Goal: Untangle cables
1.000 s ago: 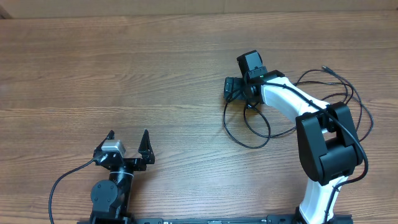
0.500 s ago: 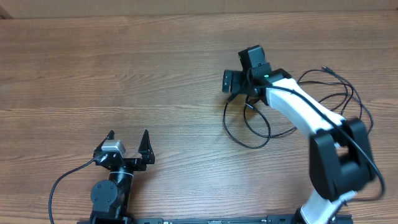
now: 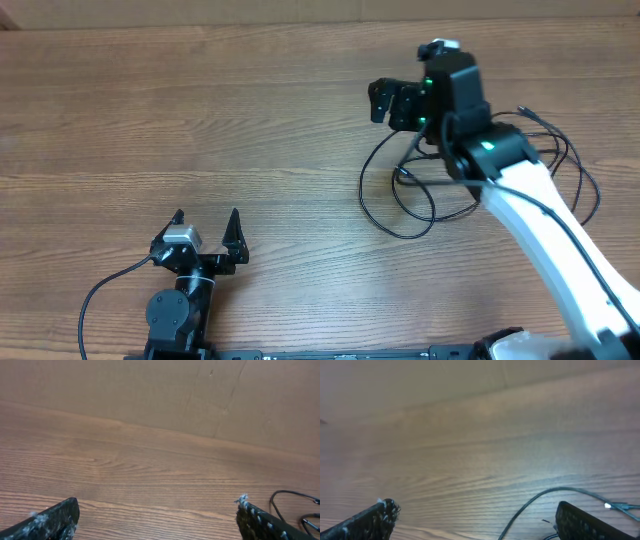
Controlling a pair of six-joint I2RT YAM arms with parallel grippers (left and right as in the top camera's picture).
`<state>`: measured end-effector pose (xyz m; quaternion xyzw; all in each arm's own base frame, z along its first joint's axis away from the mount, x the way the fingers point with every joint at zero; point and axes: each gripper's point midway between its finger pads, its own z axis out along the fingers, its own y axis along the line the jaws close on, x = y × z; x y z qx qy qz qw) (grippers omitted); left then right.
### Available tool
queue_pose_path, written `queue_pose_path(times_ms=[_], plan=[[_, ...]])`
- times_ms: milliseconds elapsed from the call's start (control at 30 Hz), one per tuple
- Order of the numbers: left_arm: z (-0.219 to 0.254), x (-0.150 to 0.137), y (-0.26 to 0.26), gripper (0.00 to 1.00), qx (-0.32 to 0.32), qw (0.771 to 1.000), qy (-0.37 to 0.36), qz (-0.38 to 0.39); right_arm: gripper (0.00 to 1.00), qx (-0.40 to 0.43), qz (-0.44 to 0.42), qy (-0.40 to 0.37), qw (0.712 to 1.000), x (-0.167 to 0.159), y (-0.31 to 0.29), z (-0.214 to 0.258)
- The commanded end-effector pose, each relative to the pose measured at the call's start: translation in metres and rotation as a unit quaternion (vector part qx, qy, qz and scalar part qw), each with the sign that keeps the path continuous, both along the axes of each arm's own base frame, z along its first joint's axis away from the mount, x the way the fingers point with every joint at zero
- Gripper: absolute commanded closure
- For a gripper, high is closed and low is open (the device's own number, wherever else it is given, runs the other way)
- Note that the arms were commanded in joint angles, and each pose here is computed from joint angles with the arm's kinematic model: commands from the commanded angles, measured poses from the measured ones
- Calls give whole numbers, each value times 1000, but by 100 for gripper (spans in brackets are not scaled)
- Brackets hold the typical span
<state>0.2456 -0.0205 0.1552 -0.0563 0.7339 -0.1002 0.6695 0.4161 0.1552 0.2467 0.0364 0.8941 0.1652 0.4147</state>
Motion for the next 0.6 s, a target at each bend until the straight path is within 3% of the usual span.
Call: queue_pose_path(times_ms=[0,300,567], plan=[[1,0,0,0,12,1000,-5,-3,0,25,-6,-68,997,-29,-13,64],[1,0,0,0,12,1000,-5,-2,0,27,-21,-206,978,-113,-58,149],[1,0,0,0,13,1000,-5,-2,0,26,-56,-241,969,-161,-90,137]])
